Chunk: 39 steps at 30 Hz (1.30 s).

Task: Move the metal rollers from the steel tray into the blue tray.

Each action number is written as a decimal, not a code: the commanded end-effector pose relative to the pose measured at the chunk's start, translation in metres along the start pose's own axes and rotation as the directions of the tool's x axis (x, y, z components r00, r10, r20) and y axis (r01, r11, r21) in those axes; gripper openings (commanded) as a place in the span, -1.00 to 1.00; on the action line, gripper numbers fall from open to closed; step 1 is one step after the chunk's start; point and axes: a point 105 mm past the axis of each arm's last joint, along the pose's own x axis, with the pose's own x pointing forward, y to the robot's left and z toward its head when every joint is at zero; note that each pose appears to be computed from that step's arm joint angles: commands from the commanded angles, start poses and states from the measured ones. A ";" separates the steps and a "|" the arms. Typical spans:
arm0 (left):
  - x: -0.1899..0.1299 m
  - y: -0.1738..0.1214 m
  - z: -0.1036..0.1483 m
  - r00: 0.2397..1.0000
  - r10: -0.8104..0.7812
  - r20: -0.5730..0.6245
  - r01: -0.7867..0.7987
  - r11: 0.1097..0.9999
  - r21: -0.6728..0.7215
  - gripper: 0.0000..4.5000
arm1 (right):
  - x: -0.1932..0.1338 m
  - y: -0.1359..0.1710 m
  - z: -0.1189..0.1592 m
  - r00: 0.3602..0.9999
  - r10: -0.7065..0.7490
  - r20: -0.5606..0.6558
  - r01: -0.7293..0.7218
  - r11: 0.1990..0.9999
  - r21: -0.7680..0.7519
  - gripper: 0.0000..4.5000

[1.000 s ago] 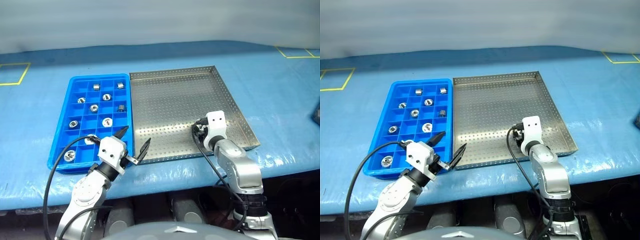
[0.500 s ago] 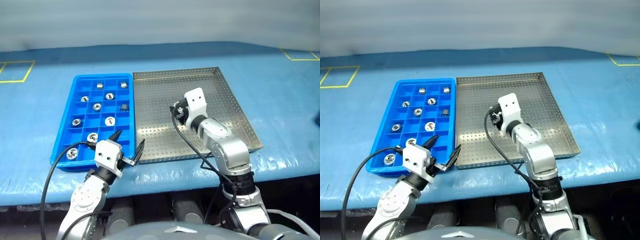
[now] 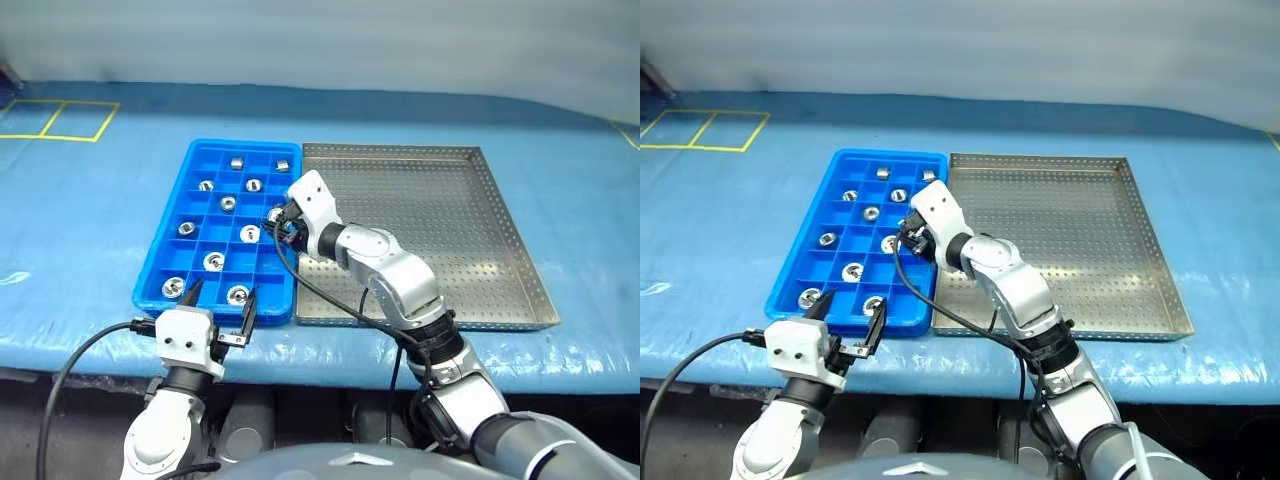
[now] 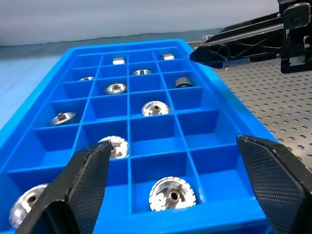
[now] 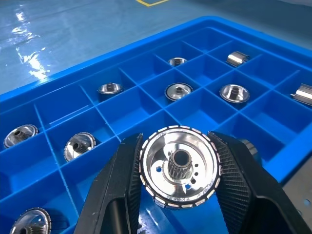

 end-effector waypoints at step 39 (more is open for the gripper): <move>0.039 0.033 0.048 0.981 -0.145 0.127 0.119 0.975 0.190 1.00 | -0.080 -0.046 -0.014 0.970 -0.222 0.096 0.220 0.975 0.032 1.00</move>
